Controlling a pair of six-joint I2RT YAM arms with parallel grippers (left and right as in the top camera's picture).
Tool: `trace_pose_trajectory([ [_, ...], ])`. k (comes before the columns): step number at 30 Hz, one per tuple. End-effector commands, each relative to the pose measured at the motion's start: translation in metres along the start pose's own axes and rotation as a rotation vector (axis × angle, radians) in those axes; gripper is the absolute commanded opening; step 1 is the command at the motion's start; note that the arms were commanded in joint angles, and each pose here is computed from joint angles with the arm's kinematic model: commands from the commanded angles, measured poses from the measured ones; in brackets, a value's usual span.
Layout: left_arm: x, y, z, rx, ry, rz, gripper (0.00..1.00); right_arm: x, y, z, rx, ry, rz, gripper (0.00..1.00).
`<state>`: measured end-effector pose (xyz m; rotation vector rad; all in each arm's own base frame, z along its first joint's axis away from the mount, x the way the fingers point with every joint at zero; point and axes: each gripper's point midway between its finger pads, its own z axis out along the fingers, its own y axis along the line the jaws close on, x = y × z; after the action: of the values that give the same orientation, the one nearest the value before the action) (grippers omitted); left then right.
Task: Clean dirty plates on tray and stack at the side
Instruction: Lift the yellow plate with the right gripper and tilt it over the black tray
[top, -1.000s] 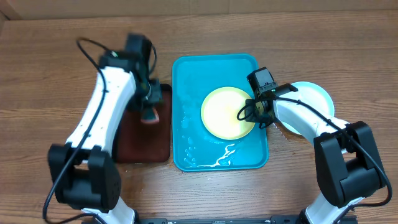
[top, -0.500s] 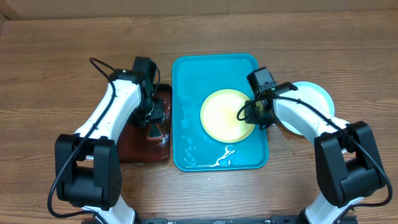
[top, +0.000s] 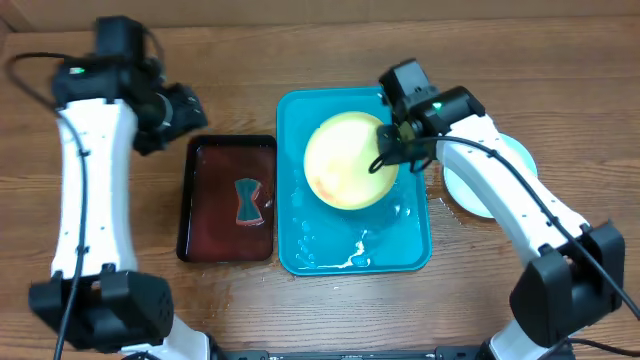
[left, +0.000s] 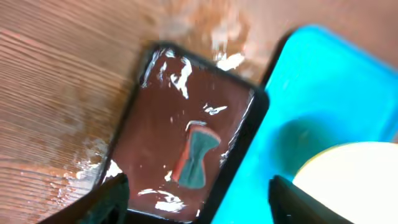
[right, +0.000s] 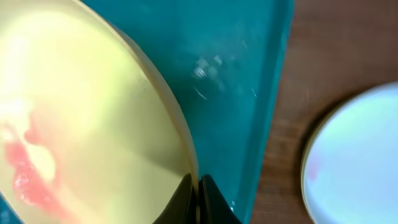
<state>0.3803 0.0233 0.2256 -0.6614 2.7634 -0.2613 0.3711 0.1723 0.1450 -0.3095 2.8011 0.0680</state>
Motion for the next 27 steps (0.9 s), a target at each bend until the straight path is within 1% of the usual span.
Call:
trace_pose_trajectory([
  [1, -0.013, -0.002, -0.036, 0.104, -0.064, -0.039, 0.76, -0.029, 0.037, -0.049, -0.008, -0.169, -0.118, 0.04],
  [2, -0.015, 0.000, -0.039, 0.113, -0.069, -0.050, 0.94, -0.032, 0.046, -0.053, -0.011, -0.190, -0.136, 0.04],
  [3, -0.018, 0.005, -0.042, 0.118, -0.074, -0.066, 1.00, -0.036, 0.060, -0.059, -0.007, -0.229, -0.165, 0.04],
  [8, -0.019, 0.020, -0.045, 0.113, -0.069, -0.111, 1.00, -0.039, 0.120, -0.068, 0.038, -0.368, -0.280, 0.04],
  [11, -0.018, 0.022, -0.045, 0.110, -0.064, -0.116, 1.00, -0.039, 0.139, -0.065, 0.094, -0.414, -0.313, 0.04],
  [18, -0.020, 0.036, -0.044, 0.032, -0.079, -0.120, 1.00, -0.034, 0.166, -0.069, 0.175, -0.495, -0.354, 0.04],
  [27, -0.020, 0.035, -0.044, 0.033, -0.080, -0.119, 1.00, -0.025, 0.178, -0.099, 0.344, -0.635, -0.370, 0.04],
])
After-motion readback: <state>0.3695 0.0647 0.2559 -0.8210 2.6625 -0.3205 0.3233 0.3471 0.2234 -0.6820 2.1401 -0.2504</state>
